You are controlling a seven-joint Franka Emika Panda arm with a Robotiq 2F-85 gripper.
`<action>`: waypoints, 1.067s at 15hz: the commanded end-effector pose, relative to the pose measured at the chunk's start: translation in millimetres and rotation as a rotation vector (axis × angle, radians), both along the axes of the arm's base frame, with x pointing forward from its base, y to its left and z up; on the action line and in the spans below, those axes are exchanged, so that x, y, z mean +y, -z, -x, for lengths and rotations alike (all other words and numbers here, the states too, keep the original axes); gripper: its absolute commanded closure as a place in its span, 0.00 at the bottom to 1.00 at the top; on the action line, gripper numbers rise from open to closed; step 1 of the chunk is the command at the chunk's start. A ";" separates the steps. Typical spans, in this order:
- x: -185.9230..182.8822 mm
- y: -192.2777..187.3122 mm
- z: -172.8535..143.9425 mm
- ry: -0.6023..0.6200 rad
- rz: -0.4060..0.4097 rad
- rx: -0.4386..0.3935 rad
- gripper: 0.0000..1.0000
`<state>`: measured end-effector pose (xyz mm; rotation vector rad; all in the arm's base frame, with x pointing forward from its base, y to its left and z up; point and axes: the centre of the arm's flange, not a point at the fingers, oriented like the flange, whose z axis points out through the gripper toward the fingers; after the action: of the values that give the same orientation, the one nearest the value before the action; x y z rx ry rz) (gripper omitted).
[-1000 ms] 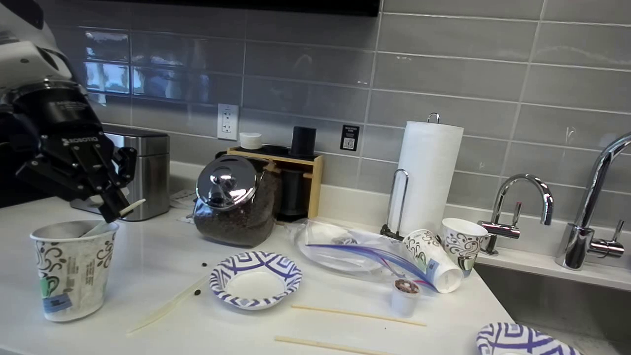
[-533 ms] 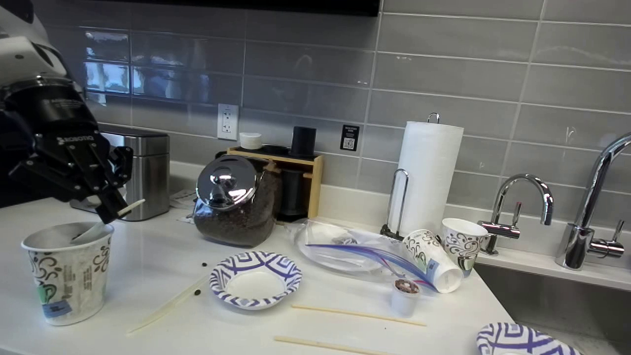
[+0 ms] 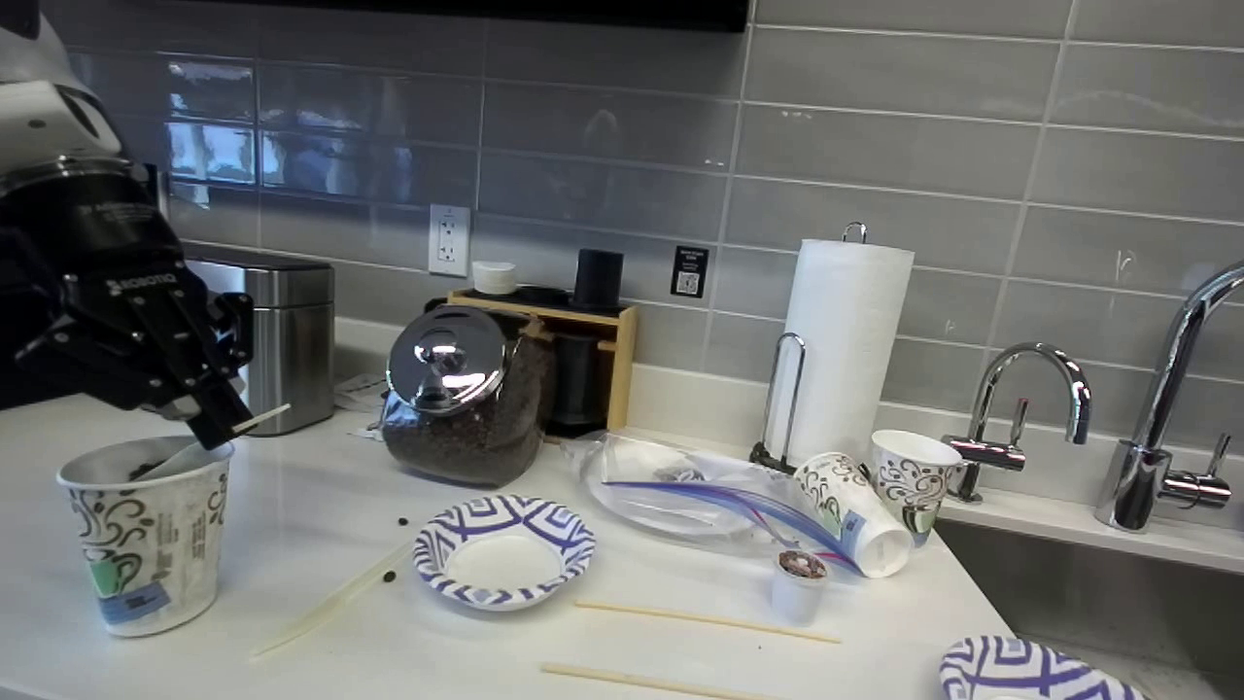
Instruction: Scoop up the beans in the coffee cup with the spoon and put them onto the bowl
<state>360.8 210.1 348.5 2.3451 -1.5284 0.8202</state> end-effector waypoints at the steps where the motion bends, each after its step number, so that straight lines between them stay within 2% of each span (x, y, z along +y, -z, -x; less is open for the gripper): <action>1: -16.3 -0.9 12.6 -0.041 -0.024 -0.003 0.97; 7: -30.2 -4.5 19.0 -0.068 -0.038 -0.001 0.97; 16: -58.1 -23.6 14.5 -0.097 -0.174 0.006 0.97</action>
<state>354.6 167.9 362.5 2.5096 -1.5353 0.7743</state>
